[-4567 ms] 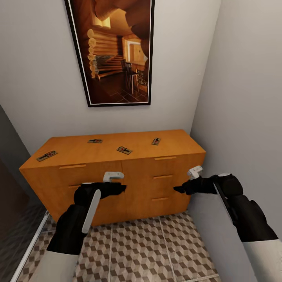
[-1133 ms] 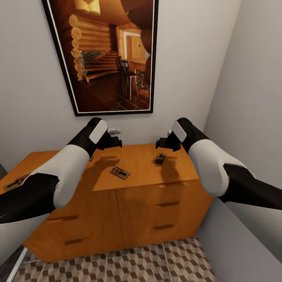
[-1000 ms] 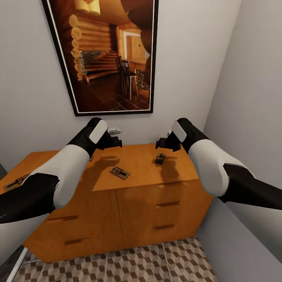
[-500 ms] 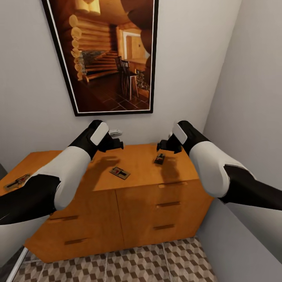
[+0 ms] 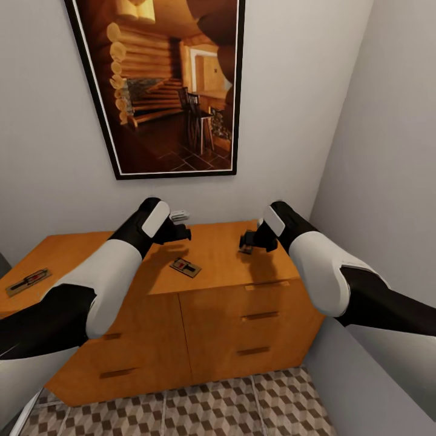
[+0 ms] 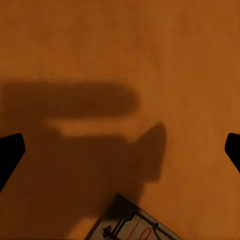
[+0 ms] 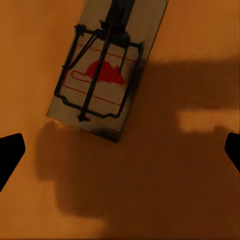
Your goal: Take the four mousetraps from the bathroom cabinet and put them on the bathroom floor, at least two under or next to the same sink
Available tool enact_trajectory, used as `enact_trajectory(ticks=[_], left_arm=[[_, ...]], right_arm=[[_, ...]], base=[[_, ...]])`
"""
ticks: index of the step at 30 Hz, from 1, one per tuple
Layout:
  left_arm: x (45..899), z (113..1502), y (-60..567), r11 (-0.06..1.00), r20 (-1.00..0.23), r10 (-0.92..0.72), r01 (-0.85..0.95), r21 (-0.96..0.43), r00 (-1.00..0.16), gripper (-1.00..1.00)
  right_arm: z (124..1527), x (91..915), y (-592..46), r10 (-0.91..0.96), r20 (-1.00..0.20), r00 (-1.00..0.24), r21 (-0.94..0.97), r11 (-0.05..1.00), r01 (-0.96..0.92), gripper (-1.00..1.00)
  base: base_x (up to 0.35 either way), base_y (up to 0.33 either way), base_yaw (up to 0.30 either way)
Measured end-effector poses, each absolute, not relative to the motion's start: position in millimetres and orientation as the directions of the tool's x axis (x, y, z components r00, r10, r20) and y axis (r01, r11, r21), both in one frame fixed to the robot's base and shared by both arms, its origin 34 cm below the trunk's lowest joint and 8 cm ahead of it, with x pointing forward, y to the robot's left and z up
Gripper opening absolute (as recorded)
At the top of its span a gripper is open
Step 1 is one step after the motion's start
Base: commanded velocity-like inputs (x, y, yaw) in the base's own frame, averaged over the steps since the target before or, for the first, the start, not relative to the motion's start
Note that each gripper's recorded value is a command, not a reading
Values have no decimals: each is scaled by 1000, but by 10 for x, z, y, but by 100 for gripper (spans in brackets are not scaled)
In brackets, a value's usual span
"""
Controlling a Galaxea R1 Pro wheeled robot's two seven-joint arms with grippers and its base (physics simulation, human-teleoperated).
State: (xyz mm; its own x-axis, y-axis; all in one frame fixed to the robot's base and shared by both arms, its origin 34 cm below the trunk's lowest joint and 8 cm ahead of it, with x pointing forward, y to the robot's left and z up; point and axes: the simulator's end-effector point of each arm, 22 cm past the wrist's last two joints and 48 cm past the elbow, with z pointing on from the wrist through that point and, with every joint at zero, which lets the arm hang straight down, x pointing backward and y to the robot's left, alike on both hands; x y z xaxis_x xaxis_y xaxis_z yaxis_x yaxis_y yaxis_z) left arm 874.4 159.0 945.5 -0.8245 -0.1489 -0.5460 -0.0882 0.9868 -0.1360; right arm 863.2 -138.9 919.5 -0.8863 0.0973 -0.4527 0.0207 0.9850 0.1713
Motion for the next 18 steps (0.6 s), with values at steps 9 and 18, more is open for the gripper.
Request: enact_trajectory(ticks=[9,18], left_arm=[[8765,9467,1600,986,-557,-156,-94,-139,-816,100],[8774,9481,1600,986,-561,-157,-94,-140,-813,100]], right_arm=[[9004,8547,-1495,58,-437,-897,103,995,15,100],[8990,8549,-1550,46,-440,-897,76,997,14,100]], base=[[0,161,0],[0,267,0]])
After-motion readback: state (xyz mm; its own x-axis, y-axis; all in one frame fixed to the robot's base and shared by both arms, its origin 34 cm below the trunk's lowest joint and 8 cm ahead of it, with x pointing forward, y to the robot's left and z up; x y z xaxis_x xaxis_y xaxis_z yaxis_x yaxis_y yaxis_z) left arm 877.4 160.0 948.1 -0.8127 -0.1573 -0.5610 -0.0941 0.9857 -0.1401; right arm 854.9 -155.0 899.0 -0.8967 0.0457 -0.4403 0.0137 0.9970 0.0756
